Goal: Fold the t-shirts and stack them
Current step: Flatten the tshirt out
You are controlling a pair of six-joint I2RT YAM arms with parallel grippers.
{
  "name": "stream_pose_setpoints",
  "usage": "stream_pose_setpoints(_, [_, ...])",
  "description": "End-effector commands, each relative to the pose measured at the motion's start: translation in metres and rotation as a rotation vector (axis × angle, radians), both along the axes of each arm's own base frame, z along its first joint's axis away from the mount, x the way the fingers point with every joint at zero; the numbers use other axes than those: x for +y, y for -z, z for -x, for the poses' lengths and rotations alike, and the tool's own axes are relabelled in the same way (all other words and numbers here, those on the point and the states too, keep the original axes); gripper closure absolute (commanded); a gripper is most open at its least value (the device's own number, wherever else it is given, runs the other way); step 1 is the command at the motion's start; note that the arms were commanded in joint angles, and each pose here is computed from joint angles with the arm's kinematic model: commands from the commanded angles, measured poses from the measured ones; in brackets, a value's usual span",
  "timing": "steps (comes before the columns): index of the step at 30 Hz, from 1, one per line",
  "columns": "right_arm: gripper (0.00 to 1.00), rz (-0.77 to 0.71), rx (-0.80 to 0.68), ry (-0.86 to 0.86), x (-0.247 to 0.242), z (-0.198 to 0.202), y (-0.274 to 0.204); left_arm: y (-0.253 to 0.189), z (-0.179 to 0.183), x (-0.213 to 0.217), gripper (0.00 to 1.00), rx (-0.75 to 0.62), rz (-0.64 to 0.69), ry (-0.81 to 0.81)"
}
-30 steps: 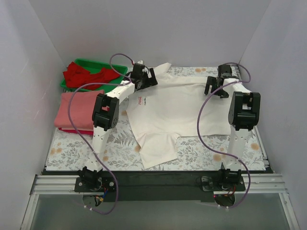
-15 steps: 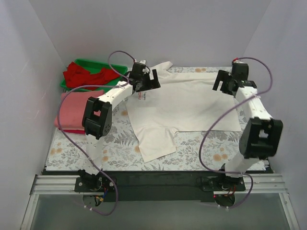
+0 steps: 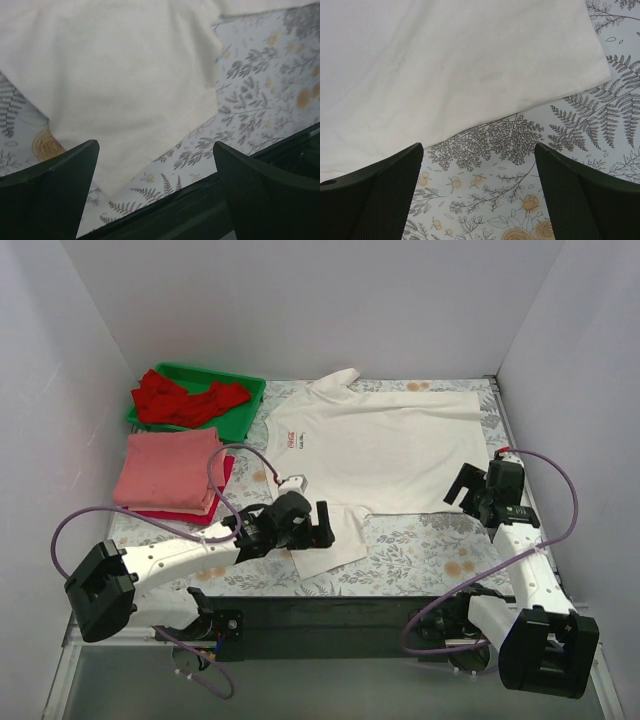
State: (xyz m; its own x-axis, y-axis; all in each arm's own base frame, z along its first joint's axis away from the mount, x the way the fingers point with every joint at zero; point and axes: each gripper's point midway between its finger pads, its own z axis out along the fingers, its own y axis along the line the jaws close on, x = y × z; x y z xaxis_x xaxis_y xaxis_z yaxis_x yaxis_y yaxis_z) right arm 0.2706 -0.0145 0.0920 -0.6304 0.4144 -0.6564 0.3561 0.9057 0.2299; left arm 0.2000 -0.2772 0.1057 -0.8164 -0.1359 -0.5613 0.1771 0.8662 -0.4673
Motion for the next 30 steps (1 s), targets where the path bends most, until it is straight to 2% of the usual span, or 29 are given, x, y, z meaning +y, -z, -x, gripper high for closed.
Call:
stream_pose_setpoints(1, [0.02, 0.009, -0.119, -0.024, 0.001, -0.012, -0.023, 0.021, 0.028, 0.026, 0.02, 0.065, -0.088, -0.138])
stream_pose_setpoints(9, [0.02, 0.028, -0.097, -0.014, -0.003, -0.006, -0.015, 0.061, 0.064, 0.037, 0.03, 0.176, -0.227, -0.159])
stream_pose_setpoints(13, [0.02, 0.026, -0.098, -0.019, -0.002, -0.005, -0.016, 0.071, 0.073, 0.036, 0.10, 0.191, -0.322, -0.151])
stream_pose_setpoints(19, [0.02, 0.042, -0.113, 0.001, -0.006, -0.002, -0.018, 0.087, 0.076, 0.042, 0.18, 0.208, -0.389, -0.184])
stream_pose_setpoints(23, [0.02, 0.044, -0.119, 0.005, -0.006, -0.002, -0.020, 0.090, 0.075, 0.037, 0.35, 0.215, -0.409, -0.176])
stream_pose_setpoints(30, [0.02, 0.042, -0.106, 0.007, -0.007, -0.002, -0.016, 0.105, 0.085, 0.045, 0.44, 0.244, -0.496, -0.156])
